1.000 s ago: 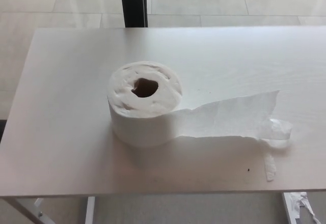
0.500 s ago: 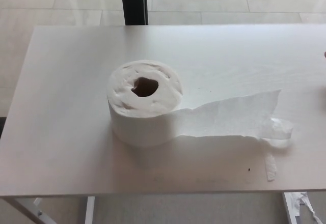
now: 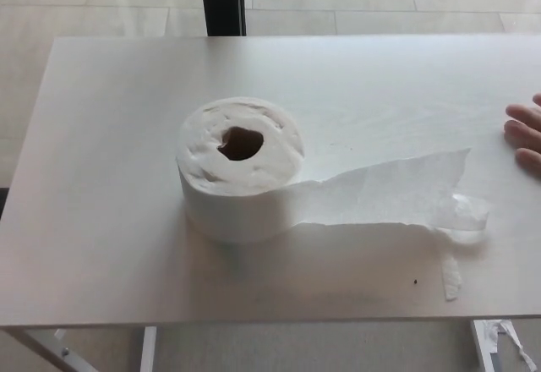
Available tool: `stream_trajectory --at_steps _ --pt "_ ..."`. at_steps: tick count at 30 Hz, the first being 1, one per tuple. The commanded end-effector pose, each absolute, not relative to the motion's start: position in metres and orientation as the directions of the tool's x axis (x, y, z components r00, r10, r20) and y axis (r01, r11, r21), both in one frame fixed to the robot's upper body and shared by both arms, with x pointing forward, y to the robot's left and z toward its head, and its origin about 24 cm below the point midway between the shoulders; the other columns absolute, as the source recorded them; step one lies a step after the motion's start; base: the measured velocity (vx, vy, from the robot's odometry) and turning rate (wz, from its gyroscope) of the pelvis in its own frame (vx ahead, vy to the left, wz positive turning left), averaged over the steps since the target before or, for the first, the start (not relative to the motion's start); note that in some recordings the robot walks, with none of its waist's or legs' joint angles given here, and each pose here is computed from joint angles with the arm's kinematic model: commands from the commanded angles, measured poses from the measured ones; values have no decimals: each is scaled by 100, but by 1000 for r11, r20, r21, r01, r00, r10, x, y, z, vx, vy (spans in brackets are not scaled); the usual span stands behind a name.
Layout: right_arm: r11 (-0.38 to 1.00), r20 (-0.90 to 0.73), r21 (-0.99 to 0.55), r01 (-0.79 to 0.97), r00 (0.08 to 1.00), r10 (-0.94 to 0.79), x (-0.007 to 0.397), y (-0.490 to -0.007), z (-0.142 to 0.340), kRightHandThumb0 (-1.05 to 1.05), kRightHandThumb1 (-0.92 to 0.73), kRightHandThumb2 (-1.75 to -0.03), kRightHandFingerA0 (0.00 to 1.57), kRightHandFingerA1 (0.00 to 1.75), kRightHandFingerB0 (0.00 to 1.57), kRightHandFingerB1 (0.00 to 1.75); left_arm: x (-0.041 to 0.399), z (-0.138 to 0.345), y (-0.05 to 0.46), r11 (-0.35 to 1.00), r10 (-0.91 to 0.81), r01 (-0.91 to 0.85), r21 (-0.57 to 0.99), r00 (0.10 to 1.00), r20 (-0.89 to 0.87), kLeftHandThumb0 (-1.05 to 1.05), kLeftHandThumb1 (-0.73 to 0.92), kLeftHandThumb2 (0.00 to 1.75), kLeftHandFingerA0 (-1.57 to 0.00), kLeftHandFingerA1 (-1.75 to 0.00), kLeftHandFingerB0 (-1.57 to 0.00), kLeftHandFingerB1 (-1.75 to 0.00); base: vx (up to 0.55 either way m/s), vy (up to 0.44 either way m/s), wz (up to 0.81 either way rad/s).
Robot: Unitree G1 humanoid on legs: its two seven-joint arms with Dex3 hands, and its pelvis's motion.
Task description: A toilet paper roll is kept in the middle of the desk infront of the robot. The robot places its left hand on the top of the toilet paper roll to hold it still and uses its right hand to tear off a piece of toilet paper from it and hands the paper to a person
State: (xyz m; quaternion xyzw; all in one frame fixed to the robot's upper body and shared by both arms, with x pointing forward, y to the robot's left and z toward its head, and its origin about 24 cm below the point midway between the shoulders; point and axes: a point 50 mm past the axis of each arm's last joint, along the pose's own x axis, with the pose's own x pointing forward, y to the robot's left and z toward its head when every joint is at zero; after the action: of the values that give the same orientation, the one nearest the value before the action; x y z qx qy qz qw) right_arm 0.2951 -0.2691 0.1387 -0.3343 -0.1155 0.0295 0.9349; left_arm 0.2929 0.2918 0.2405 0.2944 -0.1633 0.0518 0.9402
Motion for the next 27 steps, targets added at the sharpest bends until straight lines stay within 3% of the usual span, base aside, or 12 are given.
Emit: stream_trajectory --at_steps 1,2,3,4,5,6,19,20,23,24,27 --pt "194 -83 -960 -204 864 496 297 -166 129 -81 -70 -62 26 46 31 33 300 271 181 463 -269 -161 871 911 311 -75 71 109 -35 -58 -25 -50 0 0 0" --pt "180 -98 -960 -214 861 500 297 -165 128 -81 -70 -62 26 46 31 33 301 267 179 446 -278 -148 882 915 294 -75 71 109 -35 -58 -25 -50 0 0 0" --pt "163 -113 -961 -223 857 503 299 -162 124 -79 -68 -61 27 45 33 34 304 259 173 416 -286 -143 898 917 278 -75 86 66 -41 -50 -38 -40 0 0 0" --pt "129 -136 -964 -231 852 506 300 -158 120 -79 -70 -62 25 45 33 33 307 250 167 394 -296 -134 909 918 264 -77 85 66 -39 -51 -40 -41 0 0 0" --pt "112 -154 -964 -243 846 510 301 -155 120 -79 -70 -62 24 43 33 32 307 244 163 383 -296 -117 916 924 242 -79 71 112 -32 -59 -28 -50 0 0 0" --pt "94 -159 -966 -239 845 511 302 -152 120 -80 -71 -62 23 45 32 34 307 240 162 377 -295 -120 918 924 242 -79 87 66 -39 -52 -40 -41 0 0 0" --pt "6 -171 -978 -208 818 549 306 -133 112 -75 -66 -61 25 50 36 37 306 208 141 290 -267 -132 948 940 213 -74 83 63 -40 -54 -41 -40 0 0 0" --pt "-7 -178 -978 -209 817 548 306 -132 111 -75 -67 -61 25 48 35 37 307 206 140 283 -268 -128 951 941 206 -70 63 105 -38 -62 -36 -54 0 0 0" --pt "-13 -189 -976 -218 814 549 306 -128 109 -75 -67 -61 25 48 36 37 307 201 137 266 -273 -122 956 942 196 -71 63 105 -38 -61 -37 -55 0 0 0" --pt "-12 -189 -976 -219 812 553 305 -127 108 -76 -66 -61 26 48 36 36 307 197 135 257 -274 -117 959 943 188 -75 79 65 -42 -52 -43 -41 0 0 0" --pt "-34 -194 -977 -212 806 559 303 -123 106 -77 -67 -62 25 49 35 37 306 191 131 241 -278 -110 964 944 177 -73 80 64 -42 -53 -46 -42 0 0 0"
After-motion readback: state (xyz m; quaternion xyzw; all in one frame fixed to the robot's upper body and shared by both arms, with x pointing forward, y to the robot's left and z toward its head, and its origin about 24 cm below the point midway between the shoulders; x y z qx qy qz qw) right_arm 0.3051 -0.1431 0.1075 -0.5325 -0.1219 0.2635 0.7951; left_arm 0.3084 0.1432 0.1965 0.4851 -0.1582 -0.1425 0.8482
